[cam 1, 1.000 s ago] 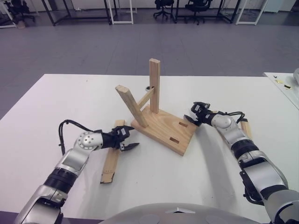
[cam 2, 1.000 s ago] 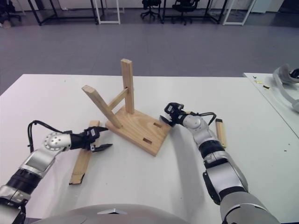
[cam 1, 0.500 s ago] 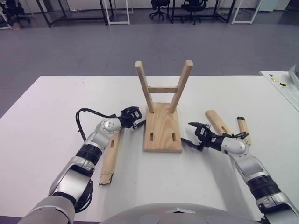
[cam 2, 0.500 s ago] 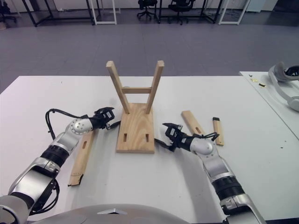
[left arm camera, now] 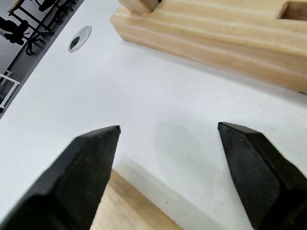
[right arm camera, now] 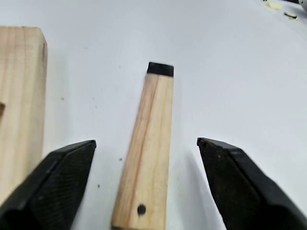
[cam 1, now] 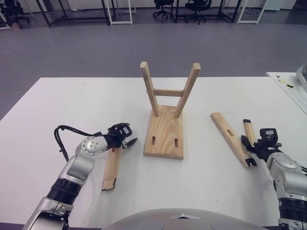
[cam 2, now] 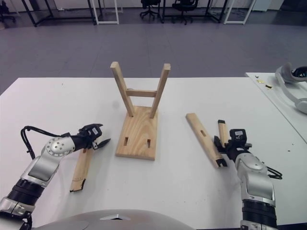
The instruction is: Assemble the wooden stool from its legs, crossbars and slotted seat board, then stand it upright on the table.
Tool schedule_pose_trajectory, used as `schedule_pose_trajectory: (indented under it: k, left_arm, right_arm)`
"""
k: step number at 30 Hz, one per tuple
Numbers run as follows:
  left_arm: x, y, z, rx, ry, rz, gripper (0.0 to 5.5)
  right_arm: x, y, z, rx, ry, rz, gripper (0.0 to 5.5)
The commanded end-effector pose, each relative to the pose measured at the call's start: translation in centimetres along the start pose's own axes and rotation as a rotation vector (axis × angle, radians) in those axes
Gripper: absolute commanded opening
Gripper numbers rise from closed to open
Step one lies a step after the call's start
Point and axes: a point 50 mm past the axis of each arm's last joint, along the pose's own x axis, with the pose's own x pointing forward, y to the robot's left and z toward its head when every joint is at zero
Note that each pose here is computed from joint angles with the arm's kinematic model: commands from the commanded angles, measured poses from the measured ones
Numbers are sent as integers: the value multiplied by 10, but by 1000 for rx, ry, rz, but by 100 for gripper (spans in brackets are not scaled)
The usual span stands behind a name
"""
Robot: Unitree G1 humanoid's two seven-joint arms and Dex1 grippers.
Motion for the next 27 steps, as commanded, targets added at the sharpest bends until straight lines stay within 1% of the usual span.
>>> schedule_pose_trajectory:
  k: [1,4,5,6,7,9,10,12,13,15,16,17,18,19,20,22,24,25,27]
  left_arm:
    - [-9,30,23,-33,-98,183,375]
    - [-15,39,35,-64,-155,238,375]
    - [-17,41,39,-71,-172,246,375]
    - [-18,42,43,-84,-190,255,375]
    - [-19,43,46,-101,-207,261,375]
    - [-21,43,51,-190,-252,249,375]
    - [-24,47,51,-234,-268,254,375]
    - [-32,60,51,-303,-301,284,375]
    - [-39,69,55,-333,-334,309,375]
    - [-55,92,79,-403,-478,354,375]
    - [-61,101,103,-434,-597,341,375]
    - [-61,104,134,-484,-740,269,375]
    - [-58,100,164,-540,-874,150,375]
    - [-55,95,188,-599,-969,37,375]
    - [-51,88,205,-667,-1028,-76,375]
    - [-44,76,225,-755,-1062,-239,375]
    - [-38,71,232,-826,-1067,-307,375]
    - [-38,72,233,-861,-1074,-315,356]
    - [-45,76,232,-899,-1120,-315,320]
  right_arm:
    - [-2,-1,-4,85,59,-4,318]
    - [-1,2,-11,6,102,3,260]
    - [-1,2,-12,-3,108,5,240]
    - [0,2,-12,-15,105,-9,233]
    - [2,1,-11,-27,96,-20,209]
    - [9,5,5,7,-7,-27,182]
    - [11,7,17,50,-81,-31,161]
    - [13,6,36,133,-178,-48,131]
    - [11,3,47,142,-237,-61,131]
    - [2,4,85,30,-432,-62,131]
    - [-6,13,109,-63,-555,-38,131]
    - [-17,33,137,-161,-696,28,131]
    - [-32,62,162,-284,-836,132,131]
    - [-46,87,178,-377,-941,233,131]
    - [-60,111,188,-458,-1033,330,131]
    - [-81,147,195,-550,-1143,491,131]
    - [-98,174,195,-585,-1203,624,131]
    - [-103,180,195,-585,-1217,660,131]
    - [-108,184,194,-583,-1227,681,131]
